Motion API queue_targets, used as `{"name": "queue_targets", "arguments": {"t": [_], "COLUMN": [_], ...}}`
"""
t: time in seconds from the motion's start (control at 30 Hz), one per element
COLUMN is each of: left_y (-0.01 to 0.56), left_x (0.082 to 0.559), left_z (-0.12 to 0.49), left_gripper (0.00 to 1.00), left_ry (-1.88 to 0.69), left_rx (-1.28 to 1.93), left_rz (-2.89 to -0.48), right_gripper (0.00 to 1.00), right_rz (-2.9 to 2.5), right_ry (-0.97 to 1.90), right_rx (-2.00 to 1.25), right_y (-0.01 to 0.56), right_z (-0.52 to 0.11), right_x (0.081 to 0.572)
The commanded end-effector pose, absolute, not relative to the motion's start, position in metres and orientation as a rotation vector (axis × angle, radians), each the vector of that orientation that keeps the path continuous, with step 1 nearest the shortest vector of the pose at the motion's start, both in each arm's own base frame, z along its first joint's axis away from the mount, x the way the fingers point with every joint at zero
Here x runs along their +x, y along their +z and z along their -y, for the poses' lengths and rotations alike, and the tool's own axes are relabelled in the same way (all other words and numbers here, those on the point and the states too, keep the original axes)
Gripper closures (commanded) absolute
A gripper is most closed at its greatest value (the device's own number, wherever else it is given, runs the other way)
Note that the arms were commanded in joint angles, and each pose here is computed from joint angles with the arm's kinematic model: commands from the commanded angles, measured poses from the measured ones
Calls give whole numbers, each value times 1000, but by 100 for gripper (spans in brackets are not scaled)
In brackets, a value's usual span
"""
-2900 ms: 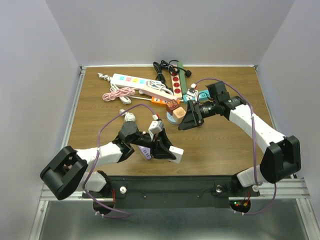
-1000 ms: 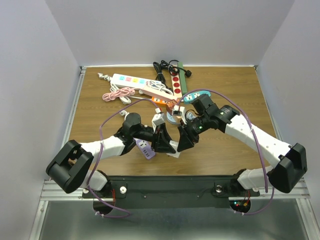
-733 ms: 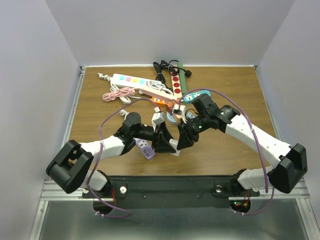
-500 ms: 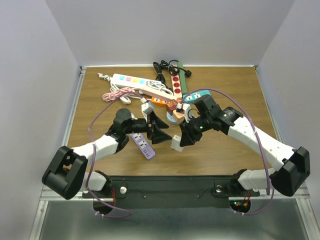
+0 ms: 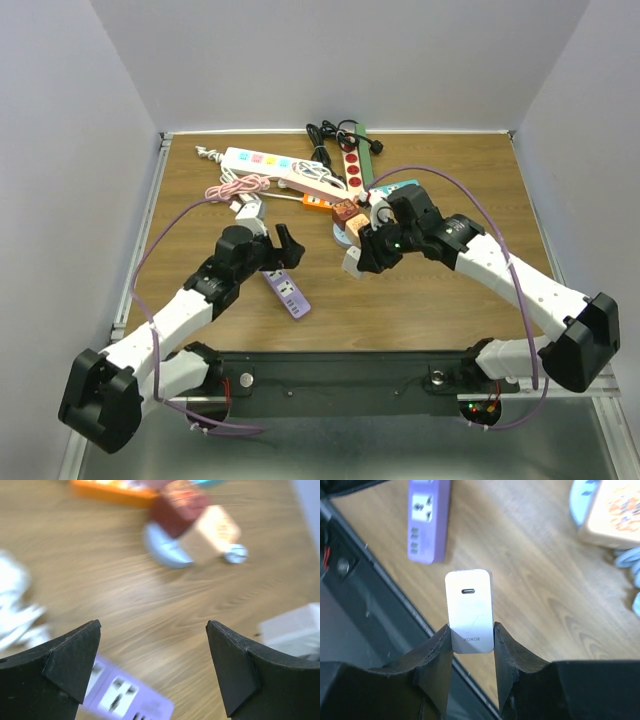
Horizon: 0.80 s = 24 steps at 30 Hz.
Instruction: Insert the plug
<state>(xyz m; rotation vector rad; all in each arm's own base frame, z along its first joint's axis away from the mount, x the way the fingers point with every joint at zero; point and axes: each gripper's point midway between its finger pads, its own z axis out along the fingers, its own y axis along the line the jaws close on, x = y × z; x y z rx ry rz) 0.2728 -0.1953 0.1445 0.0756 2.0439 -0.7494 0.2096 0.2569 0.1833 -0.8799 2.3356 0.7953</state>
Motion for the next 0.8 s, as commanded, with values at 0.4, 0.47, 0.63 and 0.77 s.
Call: {"name": "queue_targets", "arguments": {"t": [0.4,0.47,0.63,0.77], "left_y": [87,84,69,67], "left_x": [231,234,246,262], "left_z": [126,131,140,151], "left_gripper": [1,1,1,1], "left_ry": [-580,-604,-588,-585], "left_rx": [-527,-513,-465,-399], "left_rz": [-2131,-2132,-2158,-2160], "right_gripper": [100,100,100,100], "right_rz": [-2215,-2222,-2212,-2222], "right_ry": [765,770,775,767], "right_rx": [-664,-665,-661,-652], "right_y": [182,178,178,172], "right_z": [-266,-266,-266,-264], "right_x": [252,251,252,252]}}
